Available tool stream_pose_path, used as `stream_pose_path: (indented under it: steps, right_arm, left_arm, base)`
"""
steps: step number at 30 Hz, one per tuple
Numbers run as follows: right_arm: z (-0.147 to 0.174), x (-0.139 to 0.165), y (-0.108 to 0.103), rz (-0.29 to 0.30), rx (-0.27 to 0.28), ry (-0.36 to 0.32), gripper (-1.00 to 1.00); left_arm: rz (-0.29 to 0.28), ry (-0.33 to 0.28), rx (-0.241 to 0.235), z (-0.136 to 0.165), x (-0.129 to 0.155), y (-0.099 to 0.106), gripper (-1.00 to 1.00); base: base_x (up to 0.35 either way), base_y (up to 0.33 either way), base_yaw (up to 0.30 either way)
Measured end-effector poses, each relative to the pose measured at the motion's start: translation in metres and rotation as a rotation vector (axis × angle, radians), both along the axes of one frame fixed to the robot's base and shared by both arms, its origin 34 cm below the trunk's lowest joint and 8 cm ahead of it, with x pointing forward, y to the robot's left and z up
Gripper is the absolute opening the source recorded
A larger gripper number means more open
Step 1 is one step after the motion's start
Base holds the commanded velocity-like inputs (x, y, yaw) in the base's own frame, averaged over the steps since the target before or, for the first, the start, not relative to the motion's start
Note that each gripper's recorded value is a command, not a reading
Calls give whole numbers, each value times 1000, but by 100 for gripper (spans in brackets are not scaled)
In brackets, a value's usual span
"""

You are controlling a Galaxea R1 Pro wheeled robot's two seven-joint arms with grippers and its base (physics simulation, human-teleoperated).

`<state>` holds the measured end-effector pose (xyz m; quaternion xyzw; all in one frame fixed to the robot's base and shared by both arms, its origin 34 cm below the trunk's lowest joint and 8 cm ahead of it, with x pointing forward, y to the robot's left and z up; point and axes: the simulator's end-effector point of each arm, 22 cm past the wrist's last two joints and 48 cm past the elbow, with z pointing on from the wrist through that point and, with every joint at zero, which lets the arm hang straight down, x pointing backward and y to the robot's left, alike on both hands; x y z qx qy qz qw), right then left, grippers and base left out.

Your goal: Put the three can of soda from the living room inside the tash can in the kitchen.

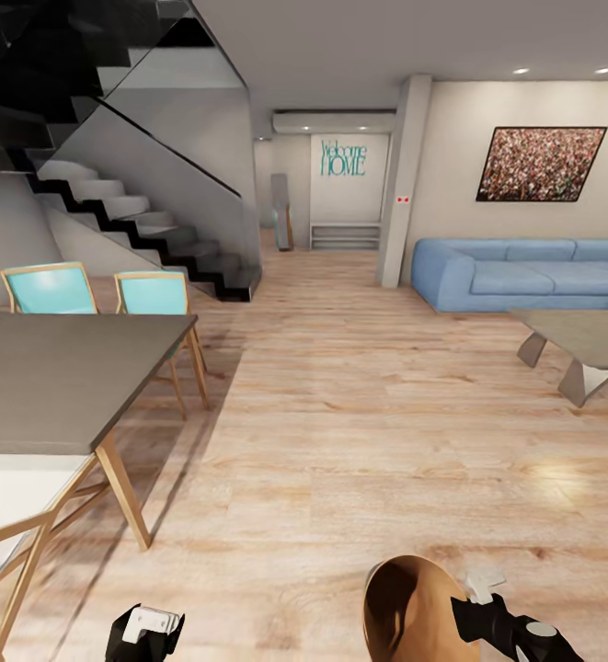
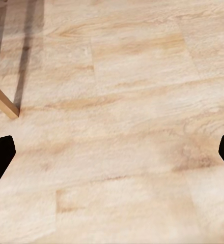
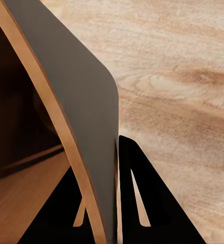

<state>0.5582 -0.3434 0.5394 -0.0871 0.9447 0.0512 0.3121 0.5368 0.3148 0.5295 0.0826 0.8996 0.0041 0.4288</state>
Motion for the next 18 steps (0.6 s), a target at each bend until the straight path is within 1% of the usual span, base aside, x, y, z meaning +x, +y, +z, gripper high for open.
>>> stream_pose_path:
  steps: [13,18]
  right_arm:
    - [14,-4,0,0,-1,20,-100]
    - [12,-5,0,-1,-2,24,-100]
  left_arm:
    - [-2,21,1,14,-5,0,100]
    - [-3,25,1,13,-6,0,100]
  base:
    - [0,0,0]
    - [0,0,0]
